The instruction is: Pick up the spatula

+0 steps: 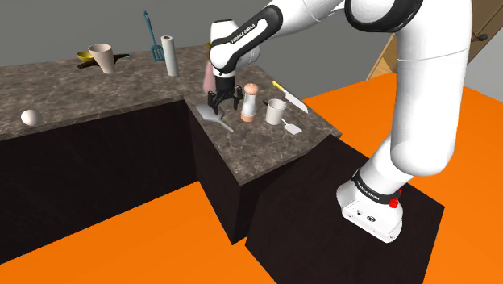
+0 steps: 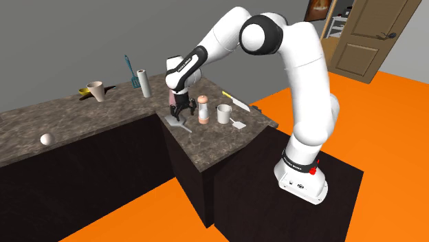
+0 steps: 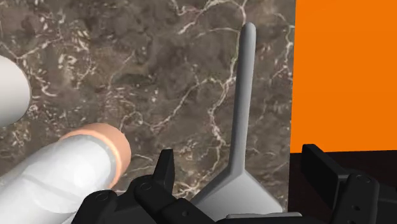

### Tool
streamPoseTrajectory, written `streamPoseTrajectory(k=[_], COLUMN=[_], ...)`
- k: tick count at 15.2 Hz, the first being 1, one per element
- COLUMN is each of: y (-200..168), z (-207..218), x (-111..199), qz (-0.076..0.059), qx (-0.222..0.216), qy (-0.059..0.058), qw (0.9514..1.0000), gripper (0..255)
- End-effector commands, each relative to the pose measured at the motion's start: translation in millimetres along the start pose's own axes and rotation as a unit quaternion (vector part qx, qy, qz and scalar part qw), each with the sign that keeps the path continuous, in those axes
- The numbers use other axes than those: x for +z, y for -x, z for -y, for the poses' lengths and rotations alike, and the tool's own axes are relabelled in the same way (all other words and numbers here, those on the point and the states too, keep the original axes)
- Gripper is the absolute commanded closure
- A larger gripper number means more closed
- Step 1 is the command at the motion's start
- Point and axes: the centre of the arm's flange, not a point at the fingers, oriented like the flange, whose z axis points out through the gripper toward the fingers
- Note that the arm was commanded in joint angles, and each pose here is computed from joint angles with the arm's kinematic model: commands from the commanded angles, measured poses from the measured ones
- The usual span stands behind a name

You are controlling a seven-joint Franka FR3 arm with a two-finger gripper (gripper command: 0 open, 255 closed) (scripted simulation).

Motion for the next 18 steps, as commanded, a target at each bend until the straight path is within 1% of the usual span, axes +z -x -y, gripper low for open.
streamPoseTrajectory(k=[1, 3, 10, 12, 13, 18], y=[-21.5, -37.4, -42.9, -43.3, -42.4, -42.3], z=[8.8, 13.9, 13.4, 13.4, 13.1, 13.1], x=[15.7, 25.5, 62.1, 65.1, 64.8, 65.1], qz=[-0.003, -0.005, -0.005, -0.005, -0.005, -0.005], qx=[0.006, 0.011, 0.011, 0.011, 0.011, 0.011], qy=[0.001, 0.002, 0.002, 0.002, 0.002, 0.002], qw=[1.0, 0.9999, 0.9999, 0.9999, 0.9999, 0.9999], gripper=[0, 0, 0, 0, 255, 255])
